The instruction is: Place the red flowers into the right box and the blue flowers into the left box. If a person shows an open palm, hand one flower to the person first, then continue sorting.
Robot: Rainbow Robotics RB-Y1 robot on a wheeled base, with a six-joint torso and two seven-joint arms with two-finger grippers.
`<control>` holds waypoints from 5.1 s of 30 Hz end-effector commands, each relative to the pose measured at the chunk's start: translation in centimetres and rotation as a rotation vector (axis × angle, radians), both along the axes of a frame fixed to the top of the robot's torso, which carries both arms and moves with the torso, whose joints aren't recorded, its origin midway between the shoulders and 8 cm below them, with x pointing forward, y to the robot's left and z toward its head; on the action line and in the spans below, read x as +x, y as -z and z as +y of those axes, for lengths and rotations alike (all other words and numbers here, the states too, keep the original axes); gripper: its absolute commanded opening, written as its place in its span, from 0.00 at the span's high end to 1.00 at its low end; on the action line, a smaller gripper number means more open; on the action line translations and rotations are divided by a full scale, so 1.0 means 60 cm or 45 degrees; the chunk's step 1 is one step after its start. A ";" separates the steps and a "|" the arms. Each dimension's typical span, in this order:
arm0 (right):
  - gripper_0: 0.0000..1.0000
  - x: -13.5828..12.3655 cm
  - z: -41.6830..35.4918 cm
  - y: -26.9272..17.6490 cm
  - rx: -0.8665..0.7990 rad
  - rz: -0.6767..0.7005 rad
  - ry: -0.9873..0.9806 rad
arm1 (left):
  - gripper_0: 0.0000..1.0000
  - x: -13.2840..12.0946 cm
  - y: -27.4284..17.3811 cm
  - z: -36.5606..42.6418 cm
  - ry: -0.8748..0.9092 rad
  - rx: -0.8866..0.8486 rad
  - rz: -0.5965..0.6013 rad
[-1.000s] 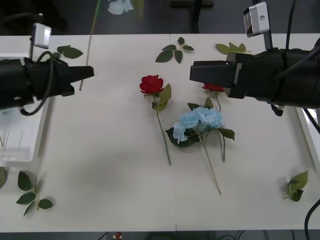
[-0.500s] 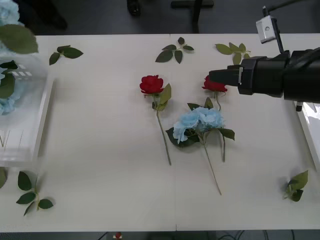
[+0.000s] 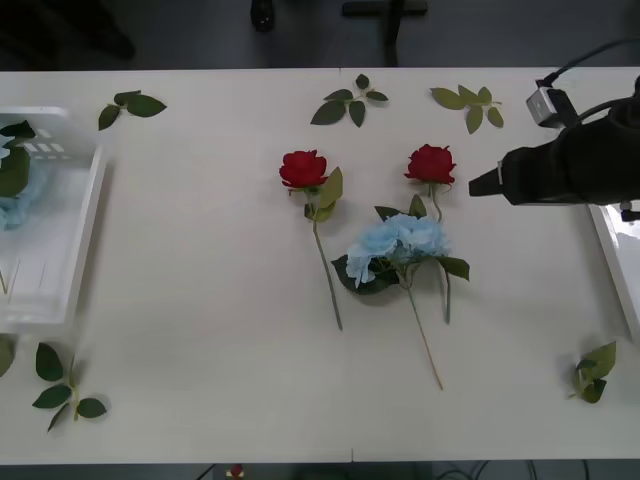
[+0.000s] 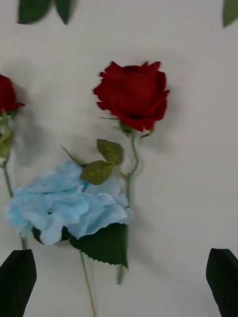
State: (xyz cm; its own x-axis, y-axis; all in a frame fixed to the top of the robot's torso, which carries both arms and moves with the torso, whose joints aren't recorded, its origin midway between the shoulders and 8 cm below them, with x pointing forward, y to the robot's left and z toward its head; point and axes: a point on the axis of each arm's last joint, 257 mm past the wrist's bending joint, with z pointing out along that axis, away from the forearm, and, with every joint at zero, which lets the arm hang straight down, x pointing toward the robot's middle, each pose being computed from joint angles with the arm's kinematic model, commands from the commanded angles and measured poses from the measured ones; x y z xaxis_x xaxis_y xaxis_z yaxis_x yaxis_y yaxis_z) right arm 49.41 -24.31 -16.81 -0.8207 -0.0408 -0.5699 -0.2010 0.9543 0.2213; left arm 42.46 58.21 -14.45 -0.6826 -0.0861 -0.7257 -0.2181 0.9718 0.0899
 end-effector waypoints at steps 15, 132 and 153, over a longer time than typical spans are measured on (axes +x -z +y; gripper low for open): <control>0.00 0.135 -0.040 0.109 -0.391 0.057 0.245 | 0.71 0.042 0.117 0.014 0.002 -0.005 -0.023; 1.00 0.021 -0.584 -0.016 -0.565 -0.139 0.372 | 1.00 0.296 0.199 -0.883 0.536 -0.321 -0.067; 0.11 0.032 -0.614 0.032 -0.556 -0.197 0.415 | 1.00 0.174 0.023 -0.717 0.771 -0.238 -0.025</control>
State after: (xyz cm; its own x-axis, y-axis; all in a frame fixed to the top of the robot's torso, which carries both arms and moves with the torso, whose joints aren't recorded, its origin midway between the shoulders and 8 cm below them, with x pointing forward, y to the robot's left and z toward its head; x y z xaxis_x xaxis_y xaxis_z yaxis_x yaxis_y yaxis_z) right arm 50.92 -59.64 -21.94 -0.7620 0.0032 -0.6476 0.1394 0.9774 -0.1592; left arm 53.27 14.33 -18.32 -0.6668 0.1803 -0.7231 0.3546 0.9302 -0.0950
